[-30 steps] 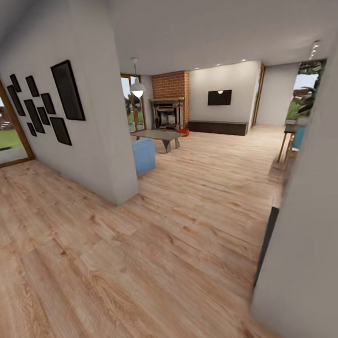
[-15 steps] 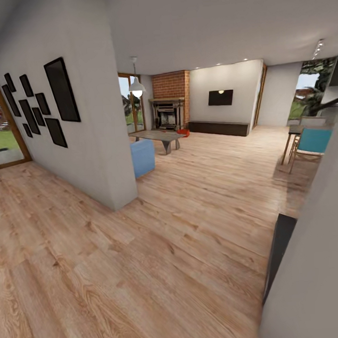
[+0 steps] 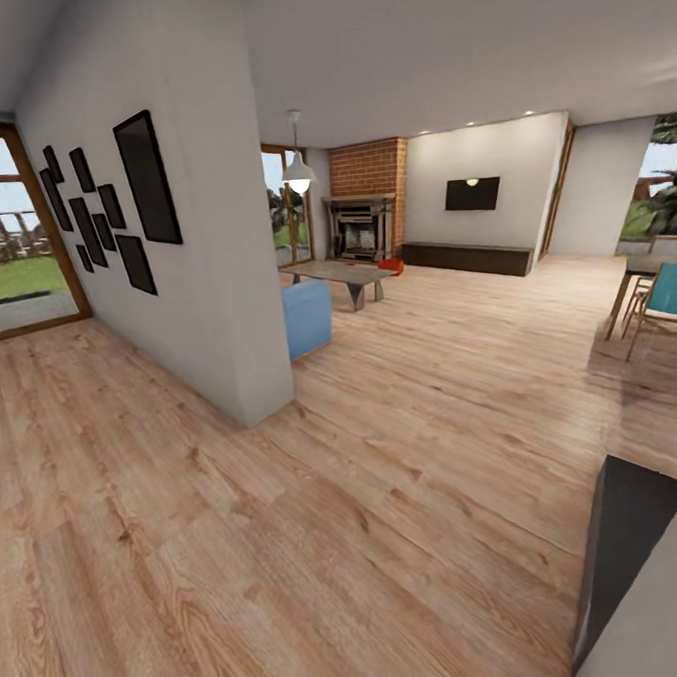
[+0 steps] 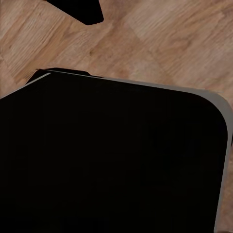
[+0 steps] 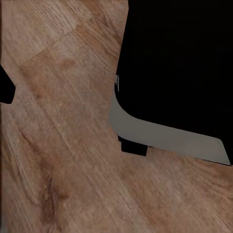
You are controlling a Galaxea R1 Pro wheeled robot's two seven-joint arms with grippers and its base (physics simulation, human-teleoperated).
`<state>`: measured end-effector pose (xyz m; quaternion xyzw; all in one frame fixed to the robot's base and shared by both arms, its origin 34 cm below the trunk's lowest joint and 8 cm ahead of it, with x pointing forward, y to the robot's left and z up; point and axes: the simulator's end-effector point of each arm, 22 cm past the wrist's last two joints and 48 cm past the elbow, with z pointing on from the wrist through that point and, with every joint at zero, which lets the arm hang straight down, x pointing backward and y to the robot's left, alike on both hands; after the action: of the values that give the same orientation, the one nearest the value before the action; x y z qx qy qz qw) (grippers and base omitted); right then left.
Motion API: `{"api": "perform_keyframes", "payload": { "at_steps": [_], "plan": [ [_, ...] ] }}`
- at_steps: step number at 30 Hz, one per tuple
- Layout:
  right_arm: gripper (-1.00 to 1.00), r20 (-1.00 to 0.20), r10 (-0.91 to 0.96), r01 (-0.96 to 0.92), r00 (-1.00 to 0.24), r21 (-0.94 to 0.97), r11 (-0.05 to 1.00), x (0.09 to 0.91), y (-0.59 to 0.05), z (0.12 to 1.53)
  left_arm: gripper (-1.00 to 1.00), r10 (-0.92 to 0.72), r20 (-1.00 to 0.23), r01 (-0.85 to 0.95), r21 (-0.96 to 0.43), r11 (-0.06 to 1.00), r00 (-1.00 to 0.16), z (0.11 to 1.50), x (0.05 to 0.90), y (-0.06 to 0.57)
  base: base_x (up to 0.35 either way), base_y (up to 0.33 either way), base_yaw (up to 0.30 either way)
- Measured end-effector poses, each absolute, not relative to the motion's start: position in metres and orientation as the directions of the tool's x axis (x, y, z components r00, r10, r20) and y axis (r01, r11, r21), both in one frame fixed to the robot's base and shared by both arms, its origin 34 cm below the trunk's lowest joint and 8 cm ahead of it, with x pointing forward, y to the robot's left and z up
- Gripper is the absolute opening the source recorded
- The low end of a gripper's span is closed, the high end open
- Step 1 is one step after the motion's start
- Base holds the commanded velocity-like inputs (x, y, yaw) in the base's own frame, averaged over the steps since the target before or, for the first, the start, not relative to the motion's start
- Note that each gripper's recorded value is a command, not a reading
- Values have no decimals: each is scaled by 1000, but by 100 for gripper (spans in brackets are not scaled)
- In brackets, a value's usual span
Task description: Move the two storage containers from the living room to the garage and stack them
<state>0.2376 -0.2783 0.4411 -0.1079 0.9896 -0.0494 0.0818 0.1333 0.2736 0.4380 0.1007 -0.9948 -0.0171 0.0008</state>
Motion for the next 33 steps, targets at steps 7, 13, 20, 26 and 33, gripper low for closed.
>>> {"api": "perform_keyframes", "payload": {
  "at_steps": [7,13,20,26,33],
  "plan": [
    [100,-151,-221,-205,-963,-115,972,238,-278,441,100,-200,-2,-200,36,979,-980,438,133,274,322,0,6],
    [100,-152,-220,-204,-963,-116,972,238,-278,441,100,-200,-2,-200,36,979,-980,438,133,274,322,0,0],
    [100,-165,-219,-201,-962,-117,973,240,-279,442,100,-200,-2,-200,35,979,-980,438,133,274,321,0,0],
    [100,-174,-219,-200,-960,-117,973,242,-278,442,100,-200,-2,-200,35,979,-980,438,133,274,322,0,0],
    [100,-175,-219,-201,-960,-117,973,243,-279,442,100,-200,-2,-200,35,979,-980,438,133,274,322,0,0]
  ]
}}
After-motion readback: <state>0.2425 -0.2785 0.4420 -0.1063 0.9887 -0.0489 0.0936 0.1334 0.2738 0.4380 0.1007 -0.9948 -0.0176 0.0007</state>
